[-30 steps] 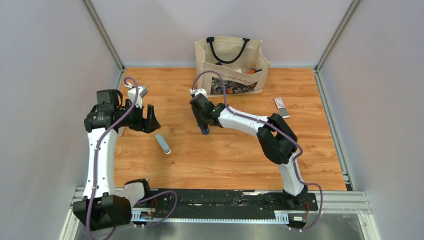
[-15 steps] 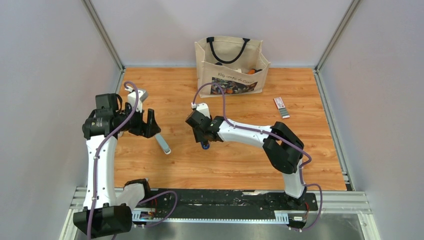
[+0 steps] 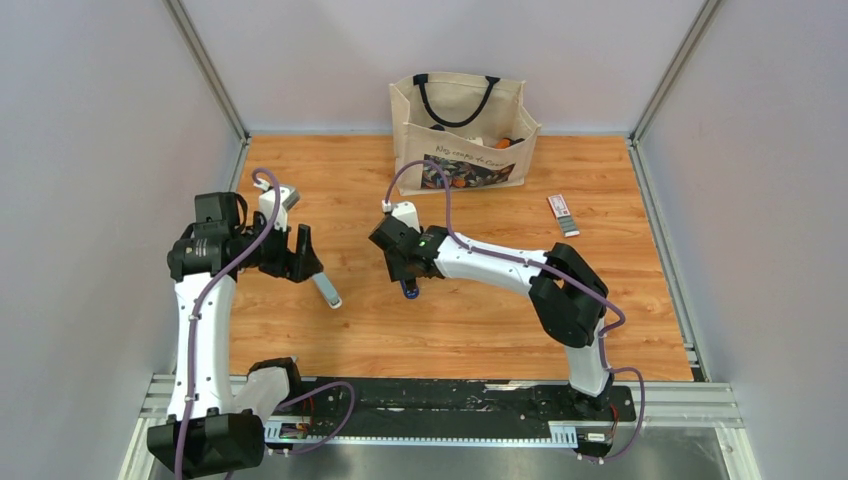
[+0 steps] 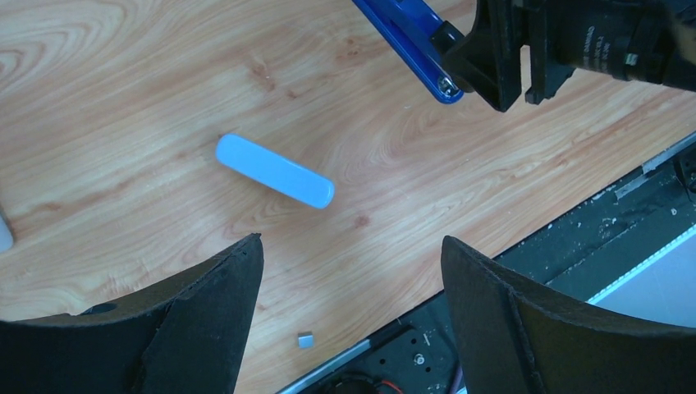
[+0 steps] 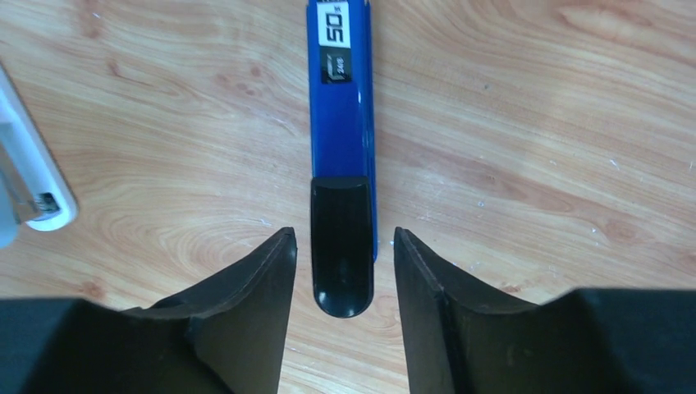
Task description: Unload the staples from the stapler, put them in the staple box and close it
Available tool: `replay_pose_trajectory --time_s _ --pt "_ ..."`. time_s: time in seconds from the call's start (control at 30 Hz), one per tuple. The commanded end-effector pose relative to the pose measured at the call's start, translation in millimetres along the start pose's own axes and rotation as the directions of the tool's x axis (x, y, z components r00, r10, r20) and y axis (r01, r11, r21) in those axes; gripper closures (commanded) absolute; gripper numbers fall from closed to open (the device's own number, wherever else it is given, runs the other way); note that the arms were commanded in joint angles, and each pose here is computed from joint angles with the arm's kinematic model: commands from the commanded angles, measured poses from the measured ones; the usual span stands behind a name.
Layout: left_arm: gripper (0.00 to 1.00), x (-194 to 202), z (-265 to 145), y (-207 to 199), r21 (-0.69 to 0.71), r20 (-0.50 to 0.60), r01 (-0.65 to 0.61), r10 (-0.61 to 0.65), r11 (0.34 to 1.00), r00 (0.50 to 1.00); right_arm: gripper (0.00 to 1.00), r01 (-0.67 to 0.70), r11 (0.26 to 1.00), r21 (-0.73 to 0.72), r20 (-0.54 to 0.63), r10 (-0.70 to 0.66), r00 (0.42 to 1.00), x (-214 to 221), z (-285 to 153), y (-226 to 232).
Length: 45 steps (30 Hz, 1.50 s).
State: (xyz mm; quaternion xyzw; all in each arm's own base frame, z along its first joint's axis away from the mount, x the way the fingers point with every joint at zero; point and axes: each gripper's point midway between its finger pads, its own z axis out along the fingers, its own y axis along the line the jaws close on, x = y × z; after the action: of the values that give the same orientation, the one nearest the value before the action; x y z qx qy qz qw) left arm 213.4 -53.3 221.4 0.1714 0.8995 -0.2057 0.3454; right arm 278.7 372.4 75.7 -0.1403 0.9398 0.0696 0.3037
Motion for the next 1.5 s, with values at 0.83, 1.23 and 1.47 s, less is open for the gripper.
replay_pose_trajectory --time_s 0.83,1.23,1.47 --pt "0.12 7 11 -1 0.032 -0.012 -0.044 0.044 0.999 0.999 0.64 0.038 0.998 -0.042 -0.051 -0.04 0.998 0 10 19" --pt "0.12 -1 26 -5 0.056 0.009 -0.062 0.061 0.997 0.998 0.52 0.059 0.996 -0.066 -0.12 -0.067 0.991 2 20 15" --pt "0.12 2 25 -5 0.052 0.005 -0.075 0.075 0.996 0.997 0.53 0.05 0.997 -0.064 -0.127 -0.057 0.99 8 26 16"
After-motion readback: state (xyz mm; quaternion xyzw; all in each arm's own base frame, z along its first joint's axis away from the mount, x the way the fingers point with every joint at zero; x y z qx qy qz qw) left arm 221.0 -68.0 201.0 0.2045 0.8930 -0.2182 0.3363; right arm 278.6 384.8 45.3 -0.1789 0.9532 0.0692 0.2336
